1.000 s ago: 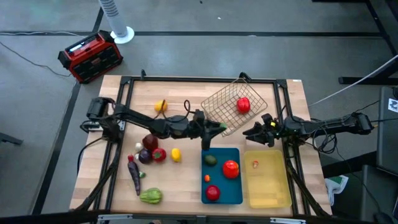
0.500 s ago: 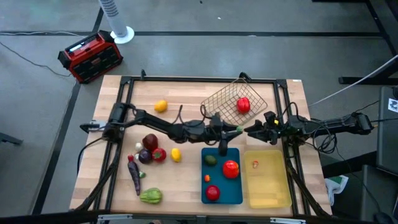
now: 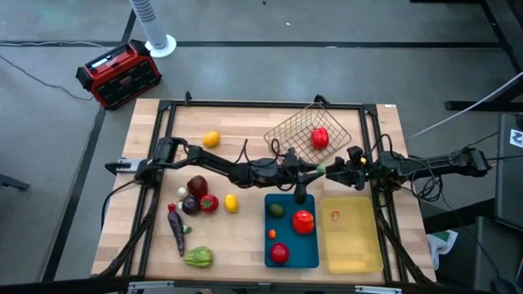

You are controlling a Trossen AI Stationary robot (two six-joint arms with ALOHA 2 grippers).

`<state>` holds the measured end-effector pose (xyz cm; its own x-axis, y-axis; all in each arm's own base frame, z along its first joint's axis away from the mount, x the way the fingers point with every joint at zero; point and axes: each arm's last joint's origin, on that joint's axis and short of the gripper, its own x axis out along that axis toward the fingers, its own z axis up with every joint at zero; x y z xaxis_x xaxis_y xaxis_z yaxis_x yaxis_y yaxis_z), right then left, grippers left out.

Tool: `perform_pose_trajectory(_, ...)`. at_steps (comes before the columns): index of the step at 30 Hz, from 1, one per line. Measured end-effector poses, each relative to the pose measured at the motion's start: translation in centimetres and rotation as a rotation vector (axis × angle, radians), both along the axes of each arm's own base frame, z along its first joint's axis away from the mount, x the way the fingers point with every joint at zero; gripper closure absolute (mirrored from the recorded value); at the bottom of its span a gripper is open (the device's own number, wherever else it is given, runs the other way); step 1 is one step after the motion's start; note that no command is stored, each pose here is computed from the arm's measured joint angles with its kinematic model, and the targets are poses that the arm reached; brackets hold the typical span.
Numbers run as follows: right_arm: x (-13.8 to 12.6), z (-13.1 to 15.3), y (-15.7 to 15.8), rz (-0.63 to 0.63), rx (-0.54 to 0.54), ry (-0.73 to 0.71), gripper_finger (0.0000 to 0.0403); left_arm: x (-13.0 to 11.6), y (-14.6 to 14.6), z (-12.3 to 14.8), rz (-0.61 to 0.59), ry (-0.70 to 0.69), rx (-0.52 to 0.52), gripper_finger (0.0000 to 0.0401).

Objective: Sort produce into baskets
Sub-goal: Put the bottom green mushroom into the yellow bin

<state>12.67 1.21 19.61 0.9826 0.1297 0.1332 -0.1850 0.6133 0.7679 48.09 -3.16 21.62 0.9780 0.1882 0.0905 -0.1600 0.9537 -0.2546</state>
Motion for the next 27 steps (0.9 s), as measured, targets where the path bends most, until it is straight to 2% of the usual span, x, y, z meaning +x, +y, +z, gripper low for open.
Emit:
perform_pose_trajectory(5,0.00,0.00,0.00,-0.005,-0.033,-0.004,0.0146,0.01,0.21,-0.01,0.004,0.001,-0.001,0.0299)
perform_pose_trajectory(19,-0.01,0.00,0.04,0.010,-0.039,-0.005,0.0147,0.04,0.32,-0.60,0.004,0.062,-0.009,0.0299)
perform_pose_trajectory(22,0.00,-0.02,0.05,0.012,-0.040,-0.003,0.0159,0.06,0.50,-0.66,0.006,0.066,-0.016,0.0299)
perform_pose_trajectory(27,0.00,-0.06,0.05,0.011,-0.040,0.000,0.0204,0.05,0.55,-0.65,0.005,0.069,-0.019,0.0299)
